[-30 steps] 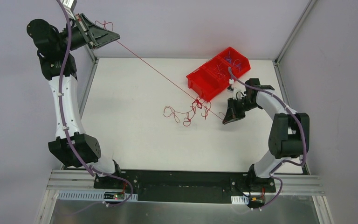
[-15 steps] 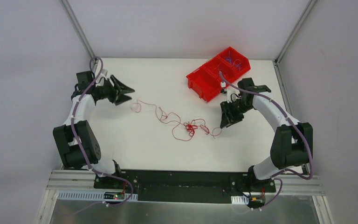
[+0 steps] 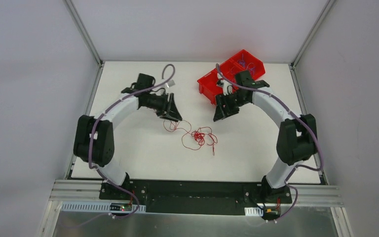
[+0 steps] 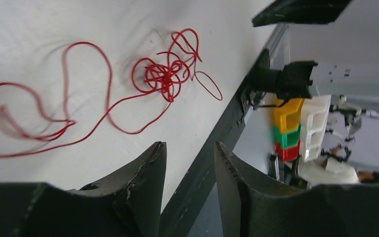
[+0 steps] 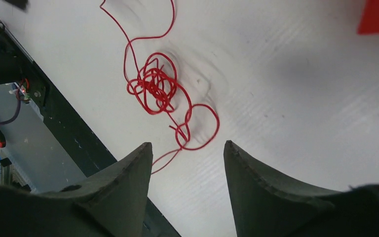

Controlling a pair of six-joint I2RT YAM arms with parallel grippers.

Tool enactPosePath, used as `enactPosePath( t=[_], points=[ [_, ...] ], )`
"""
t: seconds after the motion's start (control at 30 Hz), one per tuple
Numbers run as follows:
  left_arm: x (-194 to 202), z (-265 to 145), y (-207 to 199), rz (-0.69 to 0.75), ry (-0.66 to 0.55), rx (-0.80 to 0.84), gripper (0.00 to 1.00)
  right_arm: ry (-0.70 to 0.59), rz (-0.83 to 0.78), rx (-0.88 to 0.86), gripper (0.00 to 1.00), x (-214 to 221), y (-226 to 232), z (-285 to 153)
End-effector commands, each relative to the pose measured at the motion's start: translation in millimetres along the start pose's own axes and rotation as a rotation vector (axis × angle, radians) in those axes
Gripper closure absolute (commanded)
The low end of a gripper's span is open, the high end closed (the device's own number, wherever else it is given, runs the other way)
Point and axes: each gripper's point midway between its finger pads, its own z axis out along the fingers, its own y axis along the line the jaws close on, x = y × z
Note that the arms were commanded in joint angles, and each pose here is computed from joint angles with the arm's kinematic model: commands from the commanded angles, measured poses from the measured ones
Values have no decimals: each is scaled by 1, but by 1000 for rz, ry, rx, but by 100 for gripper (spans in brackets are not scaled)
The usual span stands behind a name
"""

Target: Untangle the cables

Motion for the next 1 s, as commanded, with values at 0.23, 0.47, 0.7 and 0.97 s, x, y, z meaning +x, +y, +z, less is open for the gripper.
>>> enactPosePath(
  t=[0.23,0.47,0.7,0.97],
  points=[
    [47,100,-8,56,222,119,64,99,71,-152,44,1,13,72],
    [62,125,-1,32,238,130,67,119,95,-159,64,11,13,85],
    [74,135,7,16,262,101,68,142,126,-168,67,21,15,87],
    [80,133,12,13,266,78,66,159,143,-168,70,32,16,90]
  ],
)
